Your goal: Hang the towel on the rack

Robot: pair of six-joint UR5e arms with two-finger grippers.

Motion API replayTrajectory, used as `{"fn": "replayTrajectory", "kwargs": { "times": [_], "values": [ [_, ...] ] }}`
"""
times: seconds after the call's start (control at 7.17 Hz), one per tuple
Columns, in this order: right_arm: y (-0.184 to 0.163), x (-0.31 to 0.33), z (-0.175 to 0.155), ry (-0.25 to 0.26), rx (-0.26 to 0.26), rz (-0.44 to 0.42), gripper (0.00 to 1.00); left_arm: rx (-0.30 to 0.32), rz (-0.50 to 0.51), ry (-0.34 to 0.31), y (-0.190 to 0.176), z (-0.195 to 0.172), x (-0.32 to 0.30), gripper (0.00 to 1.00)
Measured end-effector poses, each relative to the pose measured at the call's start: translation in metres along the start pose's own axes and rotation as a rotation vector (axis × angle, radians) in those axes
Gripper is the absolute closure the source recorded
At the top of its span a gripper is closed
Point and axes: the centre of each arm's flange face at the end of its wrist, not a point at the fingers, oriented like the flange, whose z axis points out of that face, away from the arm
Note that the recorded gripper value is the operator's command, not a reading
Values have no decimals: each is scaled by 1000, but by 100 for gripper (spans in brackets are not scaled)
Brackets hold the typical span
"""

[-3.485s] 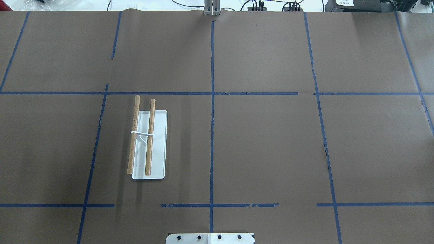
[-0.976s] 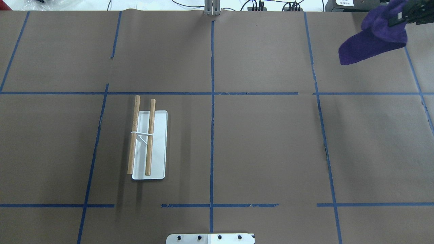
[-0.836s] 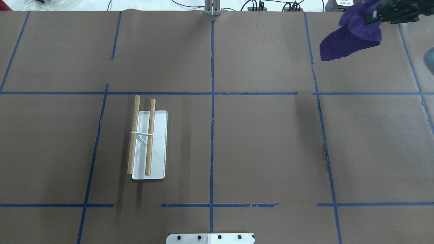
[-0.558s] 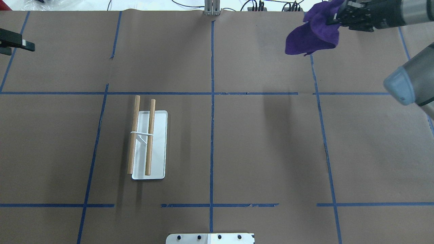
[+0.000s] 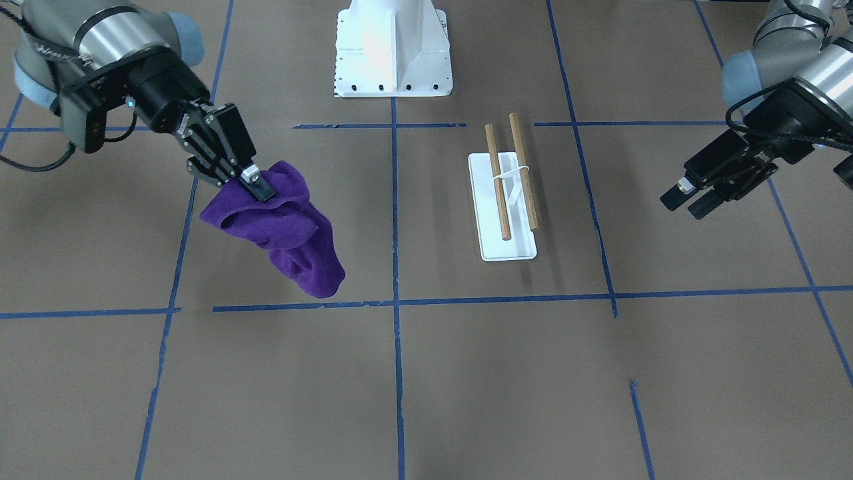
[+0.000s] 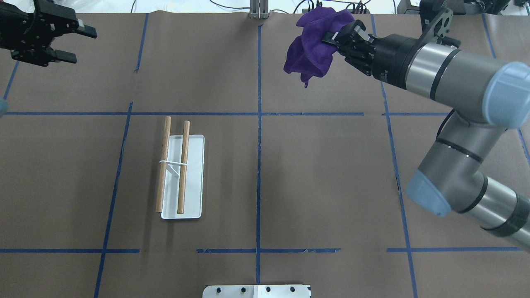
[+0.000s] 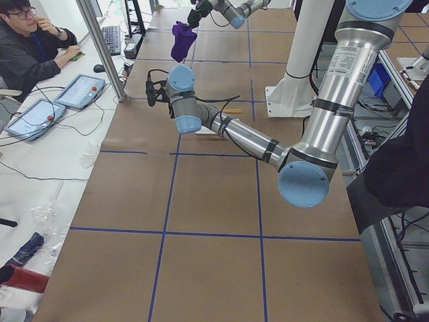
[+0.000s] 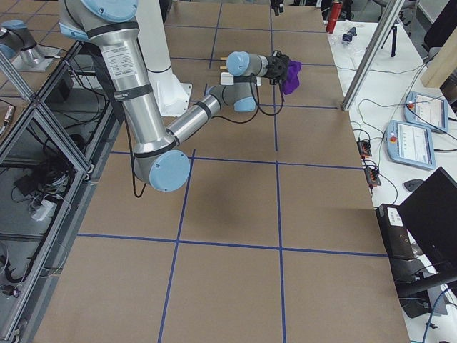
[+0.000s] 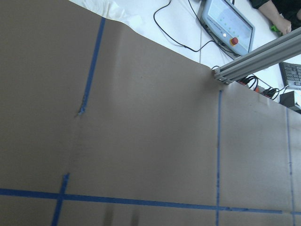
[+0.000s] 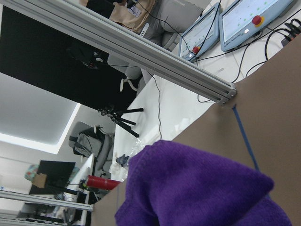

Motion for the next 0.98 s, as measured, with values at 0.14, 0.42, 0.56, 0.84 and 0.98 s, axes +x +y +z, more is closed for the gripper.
{"fn": "replayTrajectory", "kwargs": {
  "times": [0.14, 0.42, 0.56, 0.84, 0.98],
  "values": [
    [37, -13, -9, -82, 22, 53, 100, -56, -97, 51, 21, 21, 24, 0],
    [81, -23, -21, -189, 42, 128, 100, -117, -248, 102, 48, 49, 63, 0],
    [91, -28, -23, -215, 42, 145, 100, -127, -311, 123, 58, 59, 80, 0],
    [98, -35, -23, -233, 39, 152, 100, -153, -403, 166, 84, 84, 114, 0],
    [100, -35, -23, -235, 35, 146, 100, -169, -419, 179, 97, 94, 126, 0]
  ]
}}
